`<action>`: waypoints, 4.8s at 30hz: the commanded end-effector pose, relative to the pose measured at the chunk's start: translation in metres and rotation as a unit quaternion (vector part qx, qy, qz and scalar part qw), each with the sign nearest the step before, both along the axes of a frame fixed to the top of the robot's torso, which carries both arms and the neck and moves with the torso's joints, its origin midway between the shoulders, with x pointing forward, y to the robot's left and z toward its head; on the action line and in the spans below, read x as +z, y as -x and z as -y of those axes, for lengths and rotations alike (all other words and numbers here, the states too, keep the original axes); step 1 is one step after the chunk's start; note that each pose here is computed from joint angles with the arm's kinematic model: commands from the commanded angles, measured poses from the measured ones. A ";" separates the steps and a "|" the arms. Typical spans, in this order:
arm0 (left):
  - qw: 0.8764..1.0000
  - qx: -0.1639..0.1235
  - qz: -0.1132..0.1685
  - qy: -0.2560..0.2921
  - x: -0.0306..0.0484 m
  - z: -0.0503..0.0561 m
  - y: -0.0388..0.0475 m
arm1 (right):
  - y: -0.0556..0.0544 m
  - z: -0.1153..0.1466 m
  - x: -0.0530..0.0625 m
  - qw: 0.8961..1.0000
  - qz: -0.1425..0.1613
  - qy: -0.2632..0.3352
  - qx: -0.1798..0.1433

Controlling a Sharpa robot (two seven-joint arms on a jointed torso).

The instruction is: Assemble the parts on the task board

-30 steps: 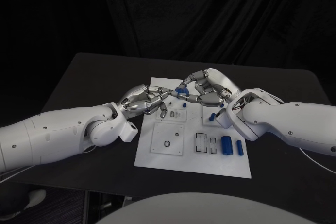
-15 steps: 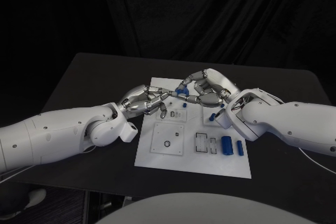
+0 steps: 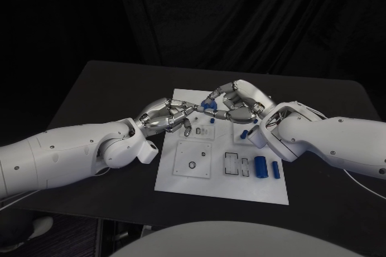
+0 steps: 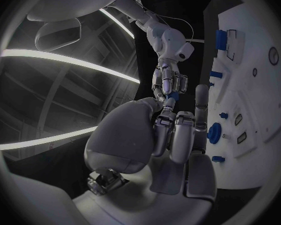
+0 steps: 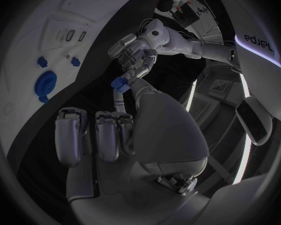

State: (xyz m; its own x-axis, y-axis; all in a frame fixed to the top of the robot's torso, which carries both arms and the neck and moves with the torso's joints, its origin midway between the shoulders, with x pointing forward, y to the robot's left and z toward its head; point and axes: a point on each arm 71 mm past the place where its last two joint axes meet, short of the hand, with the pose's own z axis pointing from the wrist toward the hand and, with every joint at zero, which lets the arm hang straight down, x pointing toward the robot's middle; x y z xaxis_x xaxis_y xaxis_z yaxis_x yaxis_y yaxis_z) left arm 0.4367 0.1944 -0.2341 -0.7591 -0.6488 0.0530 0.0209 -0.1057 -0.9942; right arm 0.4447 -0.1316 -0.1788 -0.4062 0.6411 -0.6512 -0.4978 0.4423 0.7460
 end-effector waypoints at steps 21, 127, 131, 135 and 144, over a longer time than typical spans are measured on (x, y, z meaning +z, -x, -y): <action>1.000 -0.011 0.004 0.014 0.0033 0.006 0.0014 | 0.004 -0.004 -0.010 0.999 -0.027 0.027 0.014; 1.000 -0.007 0.001 0.010 -0.0001 0.003 0.0009 | 0.002 -0.003 -0.009 0.999 -0.020 0.027 -0.006; 1.000 -0.008 0.001 0.011 -0.0001 0.003 0.0011 | 0.001 -0.004 -0.010 0.999 -0.024 0.029 -0.006; 1.000 -0.009 0.001 0.011 0.0000 0.004 0.0012 | 0.001 -0.004 -0.010 0.999 -0.025 0.030 -0.005; 1.000 -0.012 -0.002 0.011 -0.0008 0.006 0.0009 | 0.001 -0.005 -0.010 0.999 -0.026 0.031 -0.004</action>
